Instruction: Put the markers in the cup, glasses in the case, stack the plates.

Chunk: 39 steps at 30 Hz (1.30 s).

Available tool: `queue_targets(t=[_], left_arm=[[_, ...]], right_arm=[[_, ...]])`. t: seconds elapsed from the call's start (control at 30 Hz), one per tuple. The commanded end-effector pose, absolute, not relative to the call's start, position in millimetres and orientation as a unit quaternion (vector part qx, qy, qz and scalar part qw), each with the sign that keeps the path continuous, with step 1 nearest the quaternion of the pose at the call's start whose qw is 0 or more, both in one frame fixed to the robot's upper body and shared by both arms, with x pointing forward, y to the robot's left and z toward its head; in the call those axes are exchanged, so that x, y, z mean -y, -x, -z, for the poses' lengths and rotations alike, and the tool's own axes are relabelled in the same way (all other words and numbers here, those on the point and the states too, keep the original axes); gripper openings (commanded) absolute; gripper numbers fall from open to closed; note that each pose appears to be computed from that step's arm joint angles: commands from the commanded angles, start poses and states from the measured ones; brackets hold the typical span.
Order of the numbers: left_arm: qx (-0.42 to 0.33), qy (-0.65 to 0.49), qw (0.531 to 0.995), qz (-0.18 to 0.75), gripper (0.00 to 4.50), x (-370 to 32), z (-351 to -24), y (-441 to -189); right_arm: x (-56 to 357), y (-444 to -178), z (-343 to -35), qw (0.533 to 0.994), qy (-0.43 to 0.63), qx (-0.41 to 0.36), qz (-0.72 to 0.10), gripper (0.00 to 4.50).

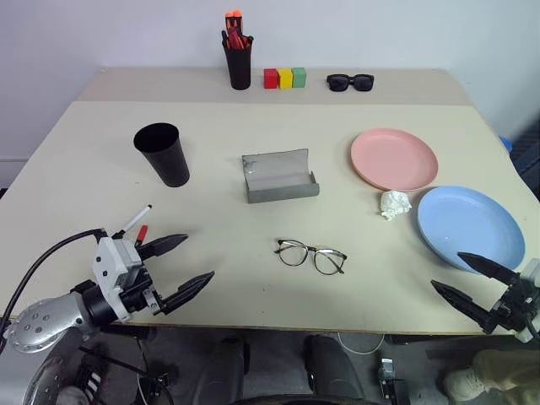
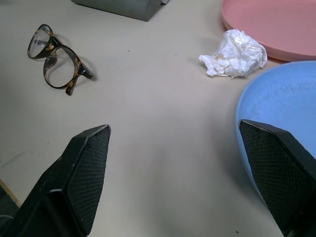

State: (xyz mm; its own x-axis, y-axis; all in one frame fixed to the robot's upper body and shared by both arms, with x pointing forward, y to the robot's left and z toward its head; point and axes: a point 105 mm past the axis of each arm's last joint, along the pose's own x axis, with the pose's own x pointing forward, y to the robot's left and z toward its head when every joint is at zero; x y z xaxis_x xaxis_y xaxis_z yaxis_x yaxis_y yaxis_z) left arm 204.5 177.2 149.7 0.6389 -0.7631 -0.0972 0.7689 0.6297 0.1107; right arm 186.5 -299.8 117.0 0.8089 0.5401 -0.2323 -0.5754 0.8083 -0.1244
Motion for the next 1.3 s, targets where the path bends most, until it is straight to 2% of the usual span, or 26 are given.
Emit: queue_targets(t=[0.03,0.4,0.73,1.03,1.17,1.3], left_arm=[[-0.009,-0.082,0.902,0.423,4.5,-173.9,-162.1,-204.0],[-0.006,-0.069,0.904,0.422,4.5,-160.3,-169.3,-206.0],[-0.011,-0.062,0.909,0.413,4.5,-163.9,-154.6,-198.5],[-0.002,-0.063,0.915,0.399,4.5,-165.0,-144.1,-207.1],[-0.005,-0.087,0.941,0.328,4.5,-177.3,-138.1,-225.2],[0.004,-0.059,0.962,0.265,4.5,-181.4,-141.3,-235.2]], right_arm=[[298.6,-187.6,-117.1,0.946,0.098,-0.084,-0.296,4.22],[292.7,-190.0,-111.9,0.95,0.088,-0.076,-0.291,4.22],[287.6,-201.8,-121.0,0.946,0.097,-0.061,-0.303,4.22],[276.3,-214.1,-129.1,0.941,0.129,-0.045,-0.31,4.22],[251.1,-225.3,-139.3,0.915,0.124,0.006,-0.383,4.22],[207.9,-227.4,-146.4,0.853,0.099,0.033,-0.512,4.22]])
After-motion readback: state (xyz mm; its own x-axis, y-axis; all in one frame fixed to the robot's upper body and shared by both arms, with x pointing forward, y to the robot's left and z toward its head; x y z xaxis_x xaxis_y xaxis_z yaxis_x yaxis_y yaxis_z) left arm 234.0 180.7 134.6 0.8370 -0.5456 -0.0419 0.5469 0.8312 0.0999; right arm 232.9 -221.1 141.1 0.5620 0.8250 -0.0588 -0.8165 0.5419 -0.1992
